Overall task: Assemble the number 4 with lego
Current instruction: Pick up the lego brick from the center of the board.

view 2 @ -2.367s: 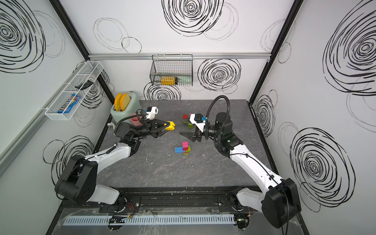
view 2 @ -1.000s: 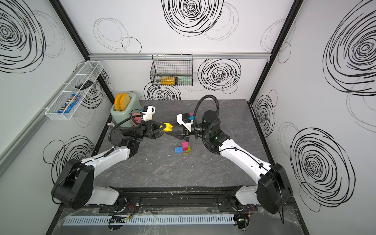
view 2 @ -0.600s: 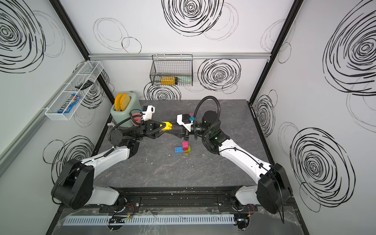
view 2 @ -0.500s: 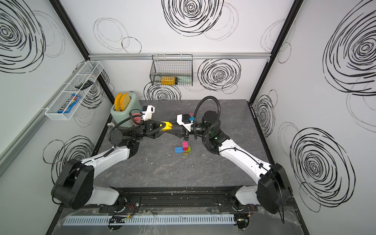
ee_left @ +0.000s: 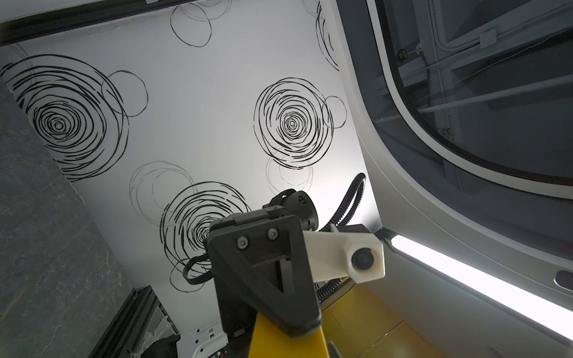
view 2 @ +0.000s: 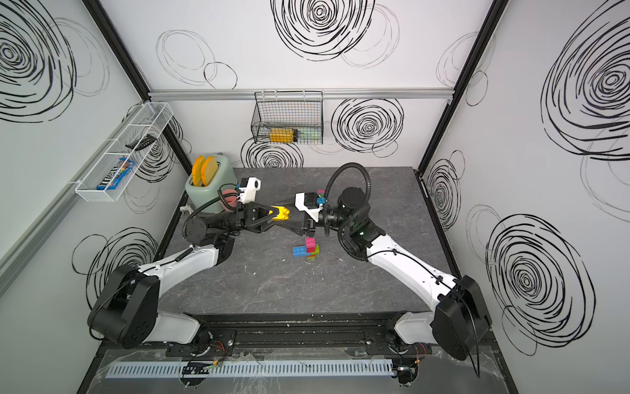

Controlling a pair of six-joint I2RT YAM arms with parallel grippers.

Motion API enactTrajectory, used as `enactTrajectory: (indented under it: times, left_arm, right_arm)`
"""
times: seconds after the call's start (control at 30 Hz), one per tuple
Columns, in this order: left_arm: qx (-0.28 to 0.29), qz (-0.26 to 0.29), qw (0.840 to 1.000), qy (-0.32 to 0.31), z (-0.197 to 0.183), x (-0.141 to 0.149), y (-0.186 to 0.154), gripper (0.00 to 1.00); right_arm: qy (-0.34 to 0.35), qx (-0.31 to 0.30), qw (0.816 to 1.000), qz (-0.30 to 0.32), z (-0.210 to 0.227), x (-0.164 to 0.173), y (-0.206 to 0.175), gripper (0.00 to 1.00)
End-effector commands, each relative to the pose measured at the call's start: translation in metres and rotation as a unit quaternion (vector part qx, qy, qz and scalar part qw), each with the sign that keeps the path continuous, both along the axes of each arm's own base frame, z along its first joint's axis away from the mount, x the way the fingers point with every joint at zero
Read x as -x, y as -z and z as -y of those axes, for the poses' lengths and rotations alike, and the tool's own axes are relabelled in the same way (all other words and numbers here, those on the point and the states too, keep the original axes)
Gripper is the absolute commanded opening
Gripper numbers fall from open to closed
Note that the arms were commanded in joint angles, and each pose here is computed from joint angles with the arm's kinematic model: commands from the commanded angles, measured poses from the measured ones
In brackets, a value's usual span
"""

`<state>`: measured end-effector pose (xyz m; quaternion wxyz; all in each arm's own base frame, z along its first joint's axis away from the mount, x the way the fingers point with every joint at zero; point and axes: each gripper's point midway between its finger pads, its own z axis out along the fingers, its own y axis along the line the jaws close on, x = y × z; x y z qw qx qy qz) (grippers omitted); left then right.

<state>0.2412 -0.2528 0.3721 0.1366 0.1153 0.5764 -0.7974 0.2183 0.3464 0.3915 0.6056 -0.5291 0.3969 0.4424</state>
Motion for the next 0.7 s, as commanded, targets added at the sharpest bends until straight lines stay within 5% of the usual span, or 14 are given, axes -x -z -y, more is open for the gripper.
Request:
enactTrajectory:
  times: [0.0,0.13,0.43,0.67]
  left_arm:
    - [0.001,0.034,0.999,0.016,0.000,0.013,-0.003,0.00]
    - [0.002,0.034,0.999,0.016,-0.001,0.013,-0.003,0.00]
    - [0.006,0.033,0.999,0.016,-0.001,0.014,-0.003,0.00]
    - [0.006,0.034,0.999,0.014,-0.002,0.013,-0.002,0.05]
  right_arm:
    - [0.011,-0.017,0.999,0.043,0.005,0.009,-0.020,0.53]
    - [0.018,-0.005,0.999,0.043,0.005,0.007,-0.015,0.44]
    - [0.017,0.007,0.999,0.037,0.002,0.004,-0.007,0.47]
    - [0.022,0.006,0.999,0.036,0.004,0.004,-0.012,0.20]
